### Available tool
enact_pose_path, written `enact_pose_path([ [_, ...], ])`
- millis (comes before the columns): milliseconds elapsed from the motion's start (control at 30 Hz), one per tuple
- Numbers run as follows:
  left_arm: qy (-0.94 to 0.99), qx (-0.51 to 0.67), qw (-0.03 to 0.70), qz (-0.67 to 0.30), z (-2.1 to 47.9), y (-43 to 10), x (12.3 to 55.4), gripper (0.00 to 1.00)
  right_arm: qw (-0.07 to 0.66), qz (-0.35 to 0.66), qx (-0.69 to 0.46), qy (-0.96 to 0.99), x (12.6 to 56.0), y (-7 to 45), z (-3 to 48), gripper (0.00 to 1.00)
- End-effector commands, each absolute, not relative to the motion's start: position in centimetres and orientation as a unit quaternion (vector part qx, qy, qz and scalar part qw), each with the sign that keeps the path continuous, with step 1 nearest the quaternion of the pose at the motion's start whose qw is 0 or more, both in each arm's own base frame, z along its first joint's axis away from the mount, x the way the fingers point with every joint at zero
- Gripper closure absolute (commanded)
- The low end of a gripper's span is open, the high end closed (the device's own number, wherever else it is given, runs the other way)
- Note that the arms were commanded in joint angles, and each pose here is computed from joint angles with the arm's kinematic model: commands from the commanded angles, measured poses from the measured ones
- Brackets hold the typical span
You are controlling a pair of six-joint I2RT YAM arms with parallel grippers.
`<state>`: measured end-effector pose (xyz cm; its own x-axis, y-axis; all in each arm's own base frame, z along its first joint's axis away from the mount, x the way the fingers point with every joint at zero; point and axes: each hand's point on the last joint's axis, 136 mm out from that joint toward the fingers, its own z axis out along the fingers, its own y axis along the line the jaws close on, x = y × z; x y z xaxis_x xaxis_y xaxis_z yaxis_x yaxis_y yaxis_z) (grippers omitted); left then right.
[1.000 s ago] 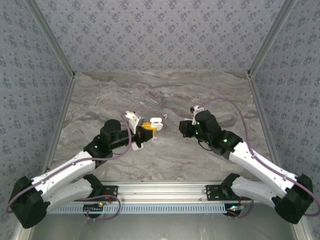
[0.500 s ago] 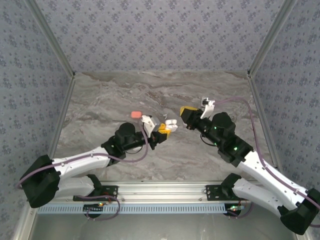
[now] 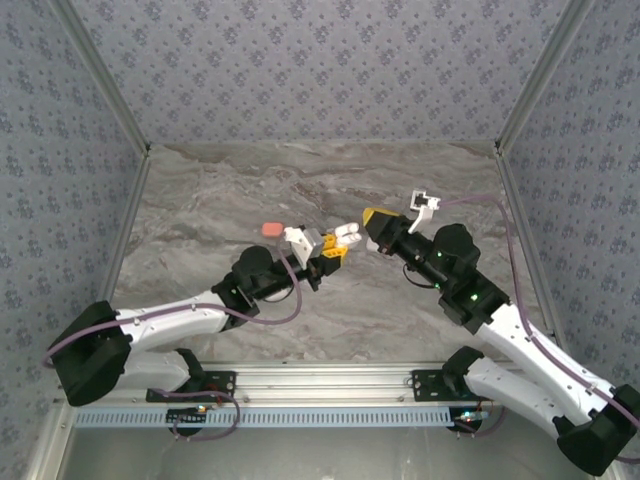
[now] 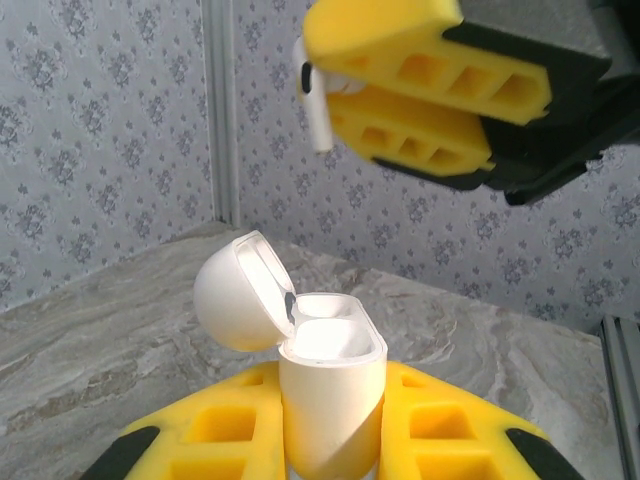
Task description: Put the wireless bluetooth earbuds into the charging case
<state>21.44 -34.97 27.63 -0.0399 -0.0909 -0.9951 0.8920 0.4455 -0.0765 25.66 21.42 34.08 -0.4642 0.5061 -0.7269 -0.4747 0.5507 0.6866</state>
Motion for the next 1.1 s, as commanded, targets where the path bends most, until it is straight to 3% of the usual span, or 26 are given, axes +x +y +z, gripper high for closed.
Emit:
enact_pose_path([
  [0, 0.554, 0.327, 0.642, -0.417, 31.2, -35.4, 21.2, 1.0, 0.491, 0.518, 0.017, 0.7, 25.3, 22.5, 34.3, 0.79],
  [1067, 0.538, 0.324, 0.657, -0.417, 32.3, -34.1, 20.2, 1.0, 0.478, 0.484, 0.045, 0.731, 24.2, 21.7, 30.7, 0.79],
])
